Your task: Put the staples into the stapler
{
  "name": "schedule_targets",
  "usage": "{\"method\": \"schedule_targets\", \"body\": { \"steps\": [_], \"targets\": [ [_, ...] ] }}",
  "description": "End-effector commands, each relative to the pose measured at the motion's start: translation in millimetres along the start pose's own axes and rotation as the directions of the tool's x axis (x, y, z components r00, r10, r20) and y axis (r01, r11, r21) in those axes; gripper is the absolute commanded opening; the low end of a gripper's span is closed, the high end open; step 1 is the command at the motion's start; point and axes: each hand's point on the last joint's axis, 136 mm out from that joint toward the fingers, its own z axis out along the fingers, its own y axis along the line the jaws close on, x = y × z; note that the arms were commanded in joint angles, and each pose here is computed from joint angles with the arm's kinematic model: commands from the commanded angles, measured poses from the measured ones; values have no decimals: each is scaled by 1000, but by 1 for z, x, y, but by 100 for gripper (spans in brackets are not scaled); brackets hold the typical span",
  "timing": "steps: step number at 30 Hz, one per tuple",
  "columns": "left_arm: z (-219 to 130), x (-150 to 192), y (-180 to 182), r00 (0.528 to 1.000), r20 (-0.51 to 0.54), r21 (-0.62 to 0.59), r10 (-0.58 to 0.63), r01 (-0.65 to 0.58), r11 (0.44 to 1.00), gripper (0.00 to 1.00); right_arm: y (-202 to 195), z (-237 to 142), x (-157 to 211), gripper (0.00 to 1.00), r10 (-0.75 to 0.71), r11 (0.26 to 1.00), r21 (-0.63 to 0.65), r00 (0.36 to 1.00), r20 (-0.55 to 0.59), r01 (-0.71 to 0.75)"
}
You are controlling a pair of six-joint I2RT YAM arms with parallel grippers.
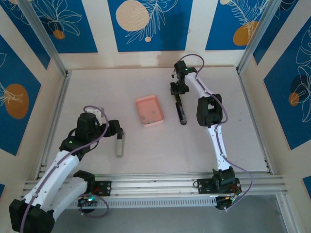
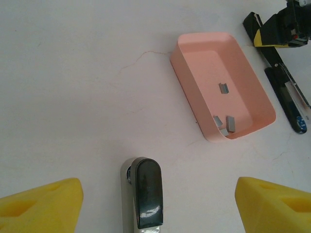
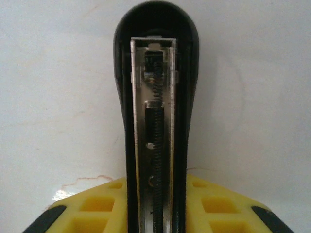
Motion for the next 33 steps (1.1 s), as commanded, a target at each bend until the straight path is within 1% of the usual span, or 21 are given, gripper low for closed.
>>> {"method": "schedule_targets", "body": {
  "steps": [1, 3, 8, 13, 17, 22, 25, 28, 31, 33],
  "targets": [
    [-10, -13, -1, 999, 34, -5, 17, -17, 1000, 81, 7, -1, -4, 24, -36, 999, -16, 999, 15, 36],
    [-10, -14, -5, 999, 36, 15, 25, -26, 1000, 81, 7, -10, -5, 21, -44, 999, -16, 998, 37, 45],
    [-10, -11, -9, 999, 25, 37, 27, -28, 999, 81, 14, -42, -4, 17, -45, 997, -55, 992, 116, 52],
    [-5, -13, -20, 998, 43, 105, 39, -43, 994, 79, 26, -75, 15, 16, -40, 988, -136, 979, 199, 68],
    [-1, -11, -28, 997, 60, 162, 55, -64, 985, 78, 42, -96, 36, 14, -57, 965, -231, 963, 264, 121],
    [-4, -16, -49, 984, 130, 275, 117, -150, 950, 72, 56, -122, 60, 14, -85, 927, -316, 935, 345, 201],
    [-5, -20, -57, 971, 180, 312, 155, -205, 928, 71, 63, -135, 75, 14, -99, 907, -345, 917, 386, 243],
    [-4, -23, -64, 964, 197, 340, 179, -238, 910, 71, 73, -143, 89, 15, -122, 875, -380, 896, 427, 300],
    [-2, -24, -73, 960, 203, 380, 193, -259, 888, 70, 85, -149, 103, 15, -160, 845, -384, 860, 484, 373],
    [-1, -24, -80, 956, 212, 405, 204, -276, 872, 70, 95, -154, 114, 14, -199, 814, -377, 822, 533, 441]
  ]
}}
